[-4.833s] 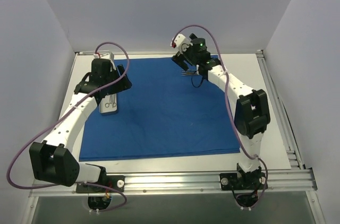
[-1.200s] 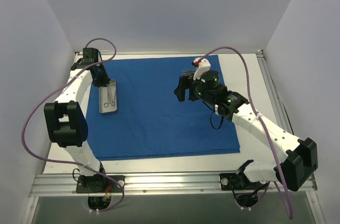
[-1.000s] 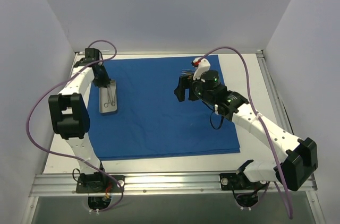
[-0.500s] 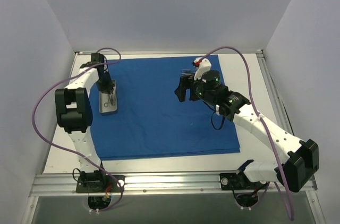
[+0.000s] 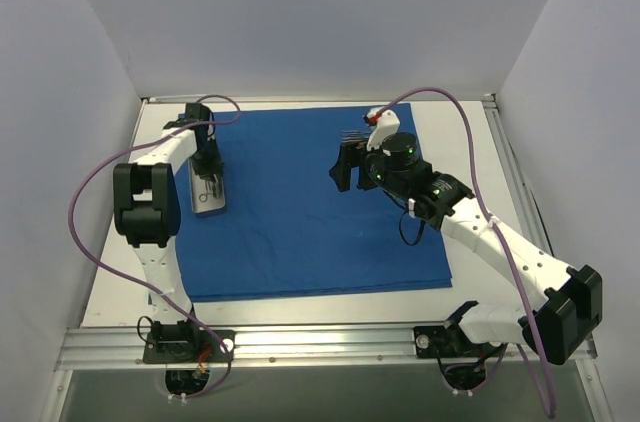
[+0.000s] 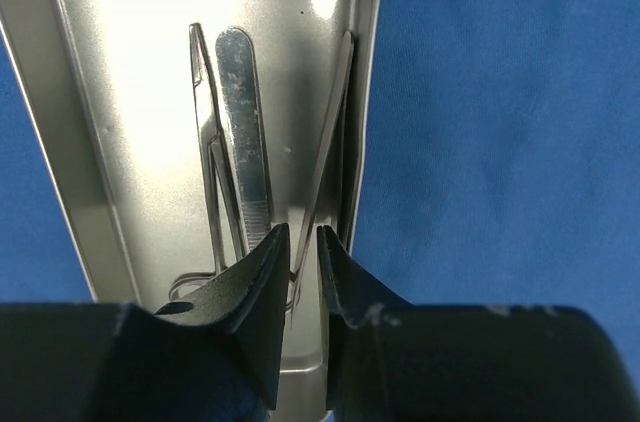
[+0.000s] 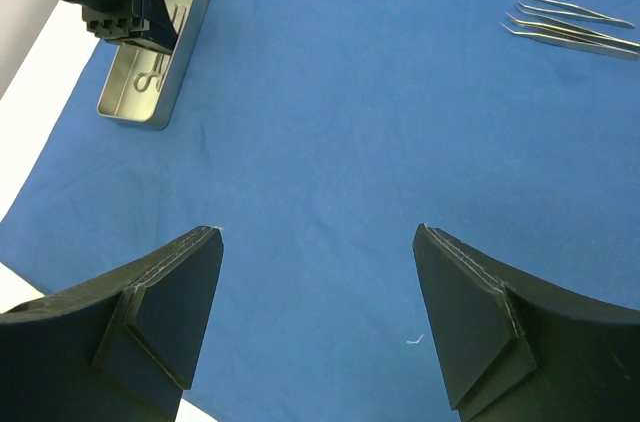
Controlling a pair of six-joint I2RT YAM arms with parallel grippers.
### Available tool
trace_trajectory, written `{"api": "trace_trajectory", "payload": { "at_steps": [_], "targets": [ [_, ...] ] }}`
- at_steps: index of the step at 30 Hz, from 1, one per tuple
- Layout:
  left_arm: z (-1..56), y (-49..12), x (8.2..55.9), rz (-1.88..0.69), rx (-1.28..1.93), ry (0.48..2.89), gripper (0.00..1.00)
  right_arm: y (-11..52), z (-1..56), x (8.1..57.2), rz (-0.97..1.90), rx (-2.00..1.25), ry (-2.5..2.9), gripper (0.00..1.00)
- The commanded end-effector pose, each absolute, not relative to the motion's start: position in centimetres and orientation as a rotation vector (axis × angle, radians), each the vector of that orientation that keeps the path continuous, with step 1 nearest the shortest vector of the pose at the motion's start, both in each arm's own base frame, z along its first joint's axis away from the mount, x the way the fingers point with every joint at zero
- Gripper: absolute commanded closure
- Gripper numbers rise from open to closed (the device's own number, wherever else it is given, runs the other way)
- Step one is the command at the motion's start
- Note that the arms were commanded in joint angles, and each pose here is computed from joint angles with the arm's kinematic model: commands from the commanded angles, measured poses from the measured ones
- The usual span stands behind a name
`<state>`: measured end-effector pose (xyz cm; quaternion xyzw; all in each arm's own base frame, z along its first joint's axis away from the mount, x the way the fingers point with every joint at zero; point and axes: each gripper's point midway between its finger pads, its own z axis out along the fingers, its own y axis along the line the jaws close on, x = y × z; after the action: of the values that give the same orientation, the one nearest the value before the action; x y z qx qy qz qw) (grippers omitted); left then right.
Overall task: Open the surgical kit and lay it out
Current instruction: Pick up the medical item from the container.
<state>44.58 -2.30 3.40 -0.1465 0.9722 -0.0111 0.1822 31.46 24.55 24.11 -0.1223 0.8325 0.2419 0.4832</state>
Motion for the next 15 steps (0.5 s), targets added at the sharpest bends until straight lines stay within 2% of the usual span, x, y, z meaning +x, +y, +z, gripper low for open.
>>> {"api": "trace_trajectory", "payload": {
  "at_steps": [1,9,12,15],
  "targets": [
    [2.5,-2.0,44.2,0.009,-0.408,2.771,0.74,24.2,26.5,31.5,0.602,-0.283,1.96,0.21],
    [0.5,-1.6,43.9,0.045,-0.417,2.816,0.75,23.9,26.5,31.3,0.596,-0.281,1.956,0.21],
    [0.4,-1.5,43.9,0.051,-0.418,2.82,0.79,23.7,26.6,31.3,0.591,-0.278,1.951,0.21],
    [1.1,-1.1,43.9,0.063,-0.423,2.804,0.91,23.7,26.4,31.3,0.588,-0.277,1.955,0.21]
  ]
}}
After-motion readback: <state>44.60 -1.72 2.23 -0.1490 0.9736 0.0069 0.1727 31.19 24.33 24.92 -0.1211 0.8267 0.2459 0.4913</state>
